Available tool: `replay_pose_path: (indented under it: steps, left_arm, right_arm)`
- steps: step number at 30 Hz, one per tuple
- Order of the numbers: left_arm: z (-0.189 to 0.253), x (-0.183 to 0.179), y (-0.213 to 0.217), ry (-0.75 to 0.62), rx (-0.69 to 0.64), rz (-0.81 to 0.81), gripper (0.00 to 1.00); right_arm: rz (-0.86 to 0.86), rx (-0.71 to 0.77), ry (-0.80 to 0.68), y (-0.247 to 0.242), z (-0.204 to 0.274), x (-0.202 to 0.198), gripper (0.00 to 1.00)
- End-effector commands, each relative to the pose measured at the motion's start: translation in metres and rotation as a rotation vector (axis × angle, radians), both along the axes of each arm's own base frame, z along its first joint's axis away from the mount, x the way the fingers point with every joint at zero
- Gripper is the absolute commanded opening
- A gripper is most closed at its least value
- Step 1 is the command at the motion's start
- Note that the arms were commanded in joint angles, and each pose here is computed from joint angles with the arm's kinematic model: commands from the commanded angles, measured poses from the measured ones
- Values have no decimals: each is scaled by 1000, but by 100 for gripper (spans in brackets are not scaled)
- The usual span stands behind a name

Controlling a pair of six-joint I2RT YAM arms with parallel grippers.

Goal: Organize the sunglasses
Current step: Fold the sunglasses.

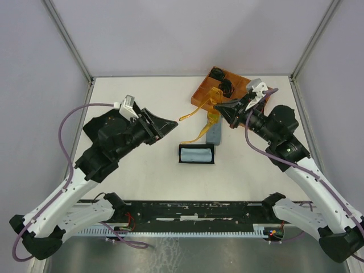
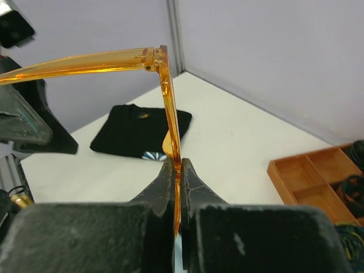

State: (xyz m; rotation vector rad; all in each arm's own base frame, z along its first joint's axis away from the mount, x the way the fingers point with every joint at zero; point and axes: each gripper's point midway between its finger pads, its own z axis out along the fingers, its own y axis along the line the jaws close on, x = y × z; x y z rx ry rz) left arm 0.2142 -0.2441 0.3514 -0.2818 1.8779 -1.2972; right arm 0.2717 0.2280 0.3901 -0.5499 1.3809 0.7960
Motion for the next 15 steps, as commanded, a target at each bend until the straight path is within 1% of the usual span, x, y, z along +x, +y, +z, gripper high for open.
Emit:
replay_pose_path:
  steps: [1,5,9,11,15]
  left_arm:
    - [-12,8,46,-76,257,149,65]
    - [-22,15,72,-82,439,227,65]
    - [-34,22,84,-64,571,255,65]
    - [-41,25,85,-57,607,258,65]
    - [-56,30,77,-53,639,225,65]
  right_arm:
    - [-147,-122,54,-29,-21,6,0]
    - [-273,-271,182,-54,-55,8,0]
    - [-402,-435,289,-72,-83,1,0]
    - [-447,-522,331,-75,-96,-7,0]
    - [-499,-679,408,-73,-122,-25,0]
